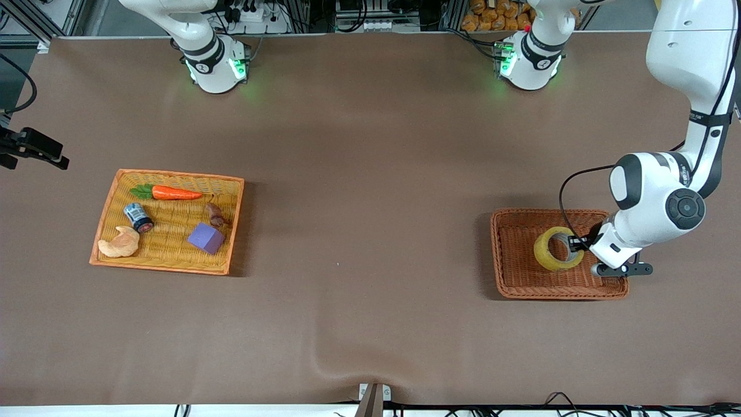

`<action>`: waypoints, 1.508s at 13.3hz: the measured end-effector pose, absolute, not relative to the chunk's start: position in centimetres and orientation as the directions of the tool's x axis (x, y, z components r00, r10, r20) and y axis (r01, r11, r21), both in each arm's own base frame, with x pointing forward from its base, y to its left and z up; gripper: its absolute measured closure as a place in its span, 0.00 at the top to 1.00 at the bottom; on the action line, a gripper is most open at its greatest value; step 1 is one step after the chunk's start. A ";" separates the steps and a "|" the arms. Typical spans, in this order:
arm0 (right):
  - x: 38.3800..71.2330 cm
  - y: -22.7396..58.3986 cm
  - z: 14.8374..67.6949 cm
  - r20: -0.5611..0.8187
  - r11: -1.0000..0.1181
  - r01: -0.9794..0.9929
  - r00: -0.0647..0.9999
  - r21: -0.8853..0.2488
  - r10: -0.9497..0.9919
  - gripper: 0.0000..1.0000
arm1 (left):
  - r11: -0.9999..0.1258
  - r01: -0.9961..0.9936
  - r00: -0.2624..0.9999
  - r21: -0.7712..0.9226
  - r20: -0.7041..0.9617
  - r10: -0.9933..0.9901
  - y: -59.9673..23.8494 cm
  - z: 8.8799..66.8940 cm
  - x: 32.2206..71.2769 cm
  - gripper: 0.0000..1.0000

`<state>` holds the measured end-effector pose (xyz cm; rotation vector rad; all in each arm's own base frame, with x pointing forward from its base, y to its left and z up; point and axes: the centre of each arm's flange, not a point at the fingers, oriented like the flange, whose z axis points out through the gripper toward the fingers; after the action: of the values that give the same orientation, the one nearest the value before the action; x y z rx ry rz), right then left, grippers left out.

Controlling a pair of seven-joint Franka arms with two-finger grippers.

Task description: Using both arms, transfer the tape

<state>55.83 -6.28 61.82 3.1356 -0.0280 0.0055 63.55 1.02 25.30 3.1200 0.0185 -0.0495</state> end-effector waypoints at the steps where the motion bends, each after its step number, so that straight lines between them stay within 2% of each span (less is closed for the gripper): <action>1: 55.8 -6.3 61.8 0.004 -1.000 -0.018 1.000 0.006 -0.018 1.00 | -1.000 0.012 0.999 0.021 -0.035 0.011 1.0 25.2 63.5 0.22; 3: 55.8 -6.3 61.8 0.004 -1.000 -0.018 1.000 0.006 -0.018 1.00 | -1.000 0.015 0.999 0.021 -0.038 0.014 1.0 25.0 63.4 0.25; 4: 55.8 -6.3 61.8 0.004 -1.000 -0.018 1.000 0.006 -0.018 1.00 | -1.000 0.015 0.999 0.021 -0.037 0.014 1.0 25.1 63.4 0.32; 10: 55.8 -6.3 61.8 0.004 -1.000 -0.018 1.000 0.006 -0.018 1.00 | -1.000 0.012 1.000 0.020 0.006 0.012 1.0 27.0 64.0 0.96; 11: 55.8 -6.3 61.8 0.004 -1.000 -0.018 1.000 0.006 -0.018 1.00 | -1.000 0.011 0.999 0.019 0.030 0.011 0.9 28.4 64.2 1.00; 15: 55.8 -6.3 61.8 0.004 -1.000 -0.018 1.000 0.006 -0.018 1.00 | -1.000 0.007 0.991 0.014 0.135 0.009 0.4 36.0 64.4 1.00; 20: 55.8 -6.3 61.8 0.003 -1.000 -0.018 1.000 0.006 -0.018 1.00 | -0.999 0.034 0.993 0.032 0.111 0.037 -4.2 44.6 63.3 1.00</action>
<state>55.83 -6.30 61.79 3.1356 -0.0288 0.0045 63.28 -4.21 44.57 3.1060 0.0556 0.1731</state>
